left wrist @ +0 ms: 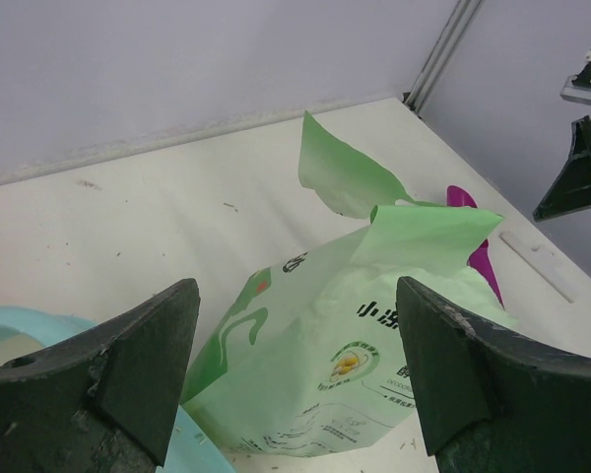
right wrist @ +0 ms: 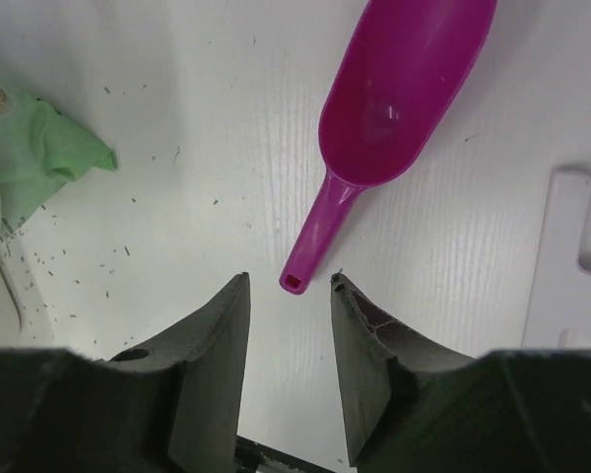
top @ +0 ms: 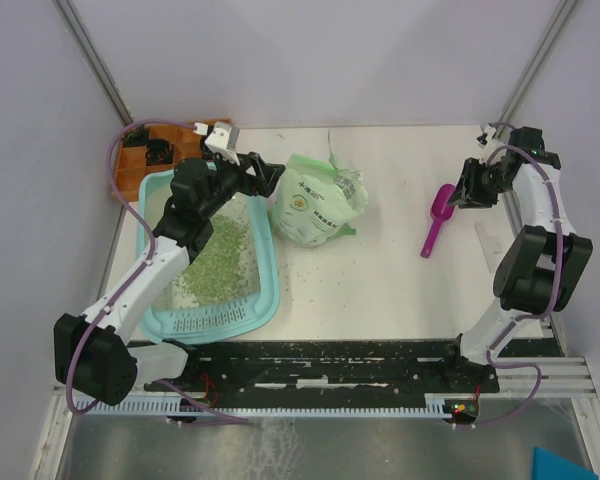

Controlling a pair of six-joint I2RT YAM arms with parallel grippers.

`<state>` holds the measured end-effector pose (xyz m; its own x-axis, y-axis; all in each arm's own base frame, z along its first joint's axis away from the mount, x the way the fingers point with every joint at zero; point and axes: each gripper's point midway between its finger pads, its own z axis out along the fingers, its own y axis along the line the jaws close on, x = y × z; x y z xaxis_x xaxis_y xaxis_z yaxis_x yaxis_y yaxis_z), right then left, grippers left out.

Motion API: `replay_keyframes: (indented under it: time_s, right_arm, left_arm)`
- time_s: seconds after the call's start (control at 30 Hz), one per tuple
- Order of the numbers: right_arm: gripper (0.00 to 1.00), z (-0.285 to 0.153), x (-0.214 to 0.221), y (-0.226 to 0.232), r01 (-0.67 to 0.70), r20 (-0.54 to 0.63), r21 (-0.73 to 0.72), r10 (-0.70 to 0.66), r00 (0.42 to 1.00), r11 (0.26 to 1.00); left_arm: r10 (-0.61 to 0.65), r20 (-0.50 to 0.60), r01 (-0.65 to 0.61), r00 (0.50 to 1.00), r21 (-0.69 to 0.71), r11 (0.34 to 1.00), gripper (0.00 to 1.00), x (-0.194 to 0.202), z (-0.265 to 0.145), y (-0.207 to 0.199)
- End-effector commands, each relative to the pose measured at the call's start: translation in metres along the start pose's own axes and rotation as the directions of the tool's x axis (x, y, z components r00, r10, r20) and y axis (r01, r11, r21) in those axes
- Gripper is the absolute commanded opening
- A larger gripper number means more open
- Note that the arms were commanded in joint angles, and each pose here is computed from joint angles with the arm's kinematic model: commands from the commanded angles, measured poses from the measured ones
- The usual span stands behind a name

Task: Fill the litter box with clean litter
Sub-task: Place the spatula at the center of the board, then close the cat litter bag at the center of the board.

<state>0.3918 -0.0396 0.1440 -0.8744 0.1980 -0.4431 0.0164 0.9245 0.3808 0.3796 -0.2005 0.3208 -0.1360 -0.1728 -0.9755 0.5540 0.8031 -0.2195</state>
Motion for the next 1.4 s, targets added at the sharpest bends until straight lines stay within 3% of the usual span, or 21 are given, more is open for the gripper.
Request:
replay_keyframes:
  time_s: [0.0, 0.13, 0.37, 0.7, 1.37]
  right_arm:
    - [0.46, -0.038, -0.015, 0.02, 0.098, 0.073, -0.007, -0.097, 0.993, 0.995]
    - [0.45, -0.054, -0.015, 0.038, 0.139, 0.074, -0.05, -0.135, 0.988, 0.989]
    - [0.48, -0.069, -0.016, 0.104, 0.317, 0.032, -0.155, -0.316, 0.948, 0.936]
    - [0.54, -0.012, -0.01, 0.175, 0.407, -0.049, -0.304, -0.441, 0.896, 0.862]
    - [0.54, 0.011, 0.007, 0.227, 0.472, -0.034, -0.418, -0.533, 0.846, 0.776]
  left_arm:
    - [0.059, 0.078, -0.061, 0.995, 0.027, 0.998, 0.87, -0.029, -0.007, -0.011]
    - [0.07, 0.07, -0.073, 0.995, 0.049, 0.996, 0.89, -0.026, -0.008, -0.014]
    - [0.157, 0.033, -0.159, 0.987, 0.064, 0.985, 0.98, -0.017, -0.005, -0.01]
    - [0.213, 0.013, -0.213, 0.977, 0.138, 0.967, 1.0, -0.003, 0.001, -0.015]
    - [0.207, 0.021, -0.208, 0.978, 0.19, 0.959, 1.0, 0.001, 0.026, -0.014]
